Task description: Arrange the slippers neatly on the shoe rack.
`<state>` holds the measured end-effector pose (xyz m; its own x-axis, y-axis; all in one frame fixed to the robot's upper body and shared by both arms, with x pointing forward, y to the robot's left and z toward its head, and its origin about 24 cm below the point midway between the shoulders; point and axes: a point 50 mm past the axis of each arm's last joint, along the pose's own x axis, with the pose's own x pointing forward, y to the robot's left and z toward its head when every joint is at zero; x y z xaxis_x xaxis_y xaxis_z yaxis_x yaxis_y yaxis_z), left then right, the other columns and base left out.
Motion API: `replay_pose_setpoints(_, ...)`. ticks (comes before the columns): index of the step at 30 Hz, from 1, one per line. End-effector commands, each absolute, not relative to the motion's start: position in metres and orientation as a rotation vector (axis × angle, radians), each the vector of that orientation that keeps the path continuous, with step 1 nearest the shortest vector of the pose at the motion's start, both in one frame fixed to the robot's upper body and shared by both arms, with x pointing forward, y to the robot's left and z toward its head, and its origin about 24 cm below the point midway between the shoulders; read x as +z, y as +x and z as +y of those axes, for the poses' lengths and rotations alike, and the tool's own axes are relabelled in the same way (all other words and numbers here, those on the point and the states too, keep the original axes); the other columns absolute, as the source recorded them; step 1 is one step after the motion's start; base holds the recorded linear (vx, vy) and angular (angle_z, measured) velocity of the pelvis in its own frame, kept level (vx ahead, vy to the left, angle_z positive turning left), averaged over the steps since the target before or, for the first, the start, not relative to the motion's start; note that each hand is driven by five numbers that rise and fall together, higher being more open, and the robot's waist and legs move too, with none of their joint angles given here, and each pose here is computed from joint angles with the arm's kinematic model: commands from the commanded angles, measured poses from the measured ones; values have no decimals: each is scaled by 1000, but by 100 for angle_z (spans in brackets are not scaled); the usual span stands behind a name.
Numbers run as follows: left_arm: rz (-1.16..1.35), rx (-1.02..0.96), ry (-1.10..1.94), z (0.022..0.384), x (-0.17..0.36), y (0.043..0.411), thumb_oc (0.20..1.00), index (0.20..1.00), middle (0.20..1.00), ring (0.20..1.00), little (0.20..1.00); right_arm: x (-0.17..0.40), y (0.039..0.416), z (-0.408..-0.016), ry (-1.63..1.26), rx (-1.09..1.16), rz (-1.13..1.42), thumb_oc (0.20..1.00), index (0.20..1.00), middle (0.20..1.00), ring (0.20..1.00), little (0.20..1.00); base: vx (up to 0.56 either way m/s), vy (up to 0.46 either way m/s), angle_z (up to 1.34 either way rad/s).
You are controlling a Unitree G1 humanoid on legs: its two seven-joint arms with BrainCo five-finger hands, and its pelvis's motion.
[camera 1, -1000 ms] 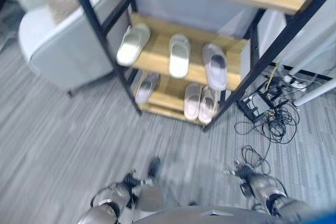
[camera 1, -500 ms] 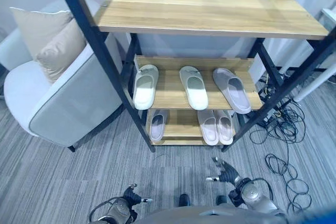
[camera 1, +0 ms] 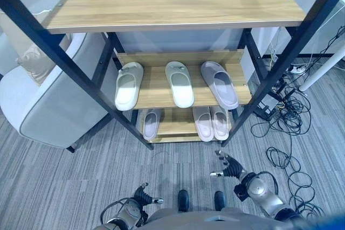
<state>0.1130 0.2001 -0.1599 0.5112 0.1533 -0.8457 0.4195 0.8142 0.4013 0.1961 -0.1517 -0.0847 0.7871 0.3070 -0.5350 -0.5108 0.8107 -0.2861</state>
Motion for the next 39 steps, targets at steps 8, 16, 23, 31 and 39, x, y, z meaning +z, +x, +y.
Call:
replay_pose_setpoints(8,1011,-215,603,177,-162,119,1000,1000,1000,1000,1000,-27,224,-127,-512,629,133,1000,1000,1000,1000,1000,17,-78,6)
replay_pose_setpoints(16,1016,-253,621,177,-163,115,1000,1000,1000,1000,1000,48,231,-102,-549,797,-237,1000,1000,1000,1000,1000,35,-3,3)
replay_pose_setpoints(23,1056,-222,607,184,-165,107,1000,1000,1000,1000,1000,95,250,-100,-601,683,-453,1000,1000,1000,1000,1000,24,42,0)
replay_pose_setpoints(31,1045,-239,611,181,-165,108,1000,1000,1000,1000,1000,84,244,-107,-602,662,-407,1000,1000,1000,1000,1000,4,8,0)
replay_pose_setpoints(39,1048,-244,615,179,-165,107,1000,1000,1000,1000,1000,76,240,-111,-569,633,-364,1000,1000,1000,1000,1000,-1,4,0)
